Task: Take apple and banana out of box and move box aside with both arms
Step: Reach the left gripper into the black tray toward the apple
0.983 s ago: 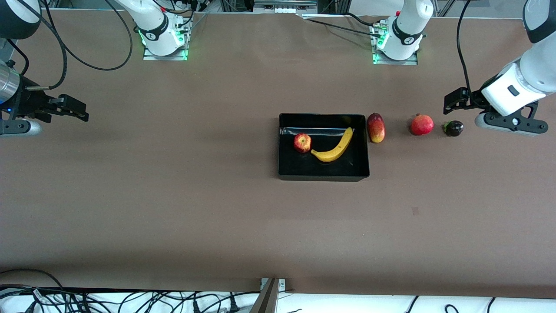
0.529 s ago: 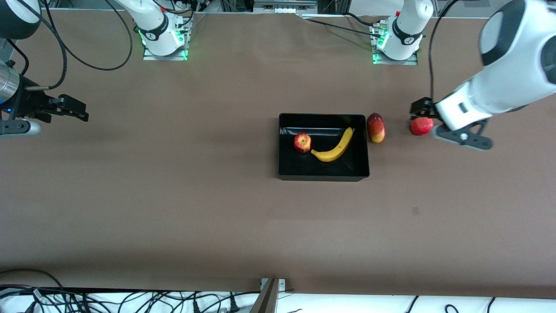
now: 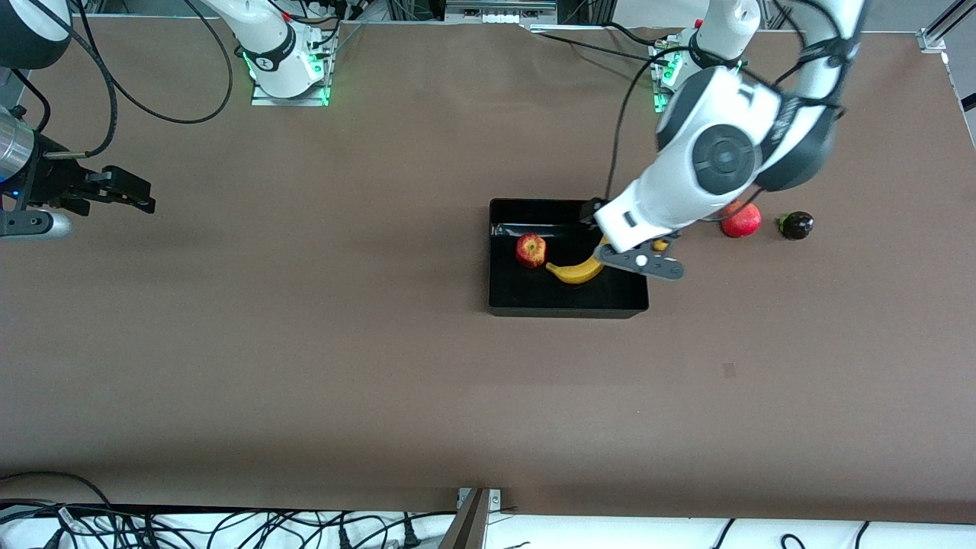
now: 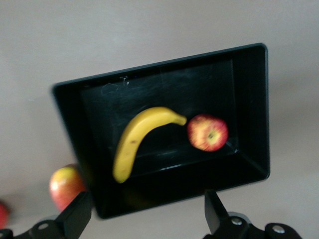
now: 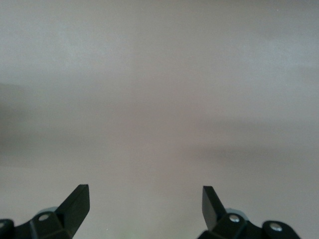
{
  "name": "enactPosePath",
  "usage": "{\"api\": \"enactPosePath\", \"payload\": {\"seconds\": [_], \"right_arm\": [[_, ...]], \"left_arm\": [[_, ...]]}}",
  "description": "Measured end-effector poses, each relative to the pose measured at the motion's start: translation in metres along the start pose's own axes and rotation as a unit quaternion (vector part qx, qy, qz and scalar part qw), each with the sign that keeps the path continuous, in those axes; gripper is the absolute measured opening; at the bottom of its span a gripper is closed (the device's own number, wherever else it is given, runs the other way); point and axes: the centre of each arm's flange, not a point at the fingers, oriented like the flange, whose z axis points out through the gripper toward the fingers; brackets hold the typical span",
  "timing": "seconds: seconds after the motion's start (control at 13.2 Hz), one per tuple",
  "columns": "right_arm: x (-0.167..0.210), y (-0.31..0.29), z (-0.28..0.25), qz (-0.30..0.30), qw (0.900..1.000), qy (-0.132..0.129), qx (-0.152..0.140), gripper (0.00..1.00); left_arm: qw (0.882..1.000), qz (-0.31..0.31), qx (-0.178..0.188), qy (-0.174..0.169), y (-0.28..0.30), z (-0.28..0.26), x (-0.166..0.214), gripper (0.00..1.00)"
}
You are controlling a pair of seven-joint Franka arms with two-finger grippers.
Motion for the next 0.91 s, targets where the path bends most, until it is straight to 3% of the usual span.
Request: {"api": "enactPosePath", "payload": {"seconds": [0.38, 0.91], "right_arm": [[0.0, 0.0, 0.0, 0.0, 1.0, 0.0, 0.0, 1.0], [0.0, 0.0, 0.0, 0.0, 1.0, 0.0, 0.0, 1.0]], "left_arm": [[0.999, -0.042, -0.001, 0.027, 0.08, 0.108, 0.001, 1.0], [0.999, -0.045, 0.005, 0.018, 0.079, 0.174, -0.011, 1.0]]}}
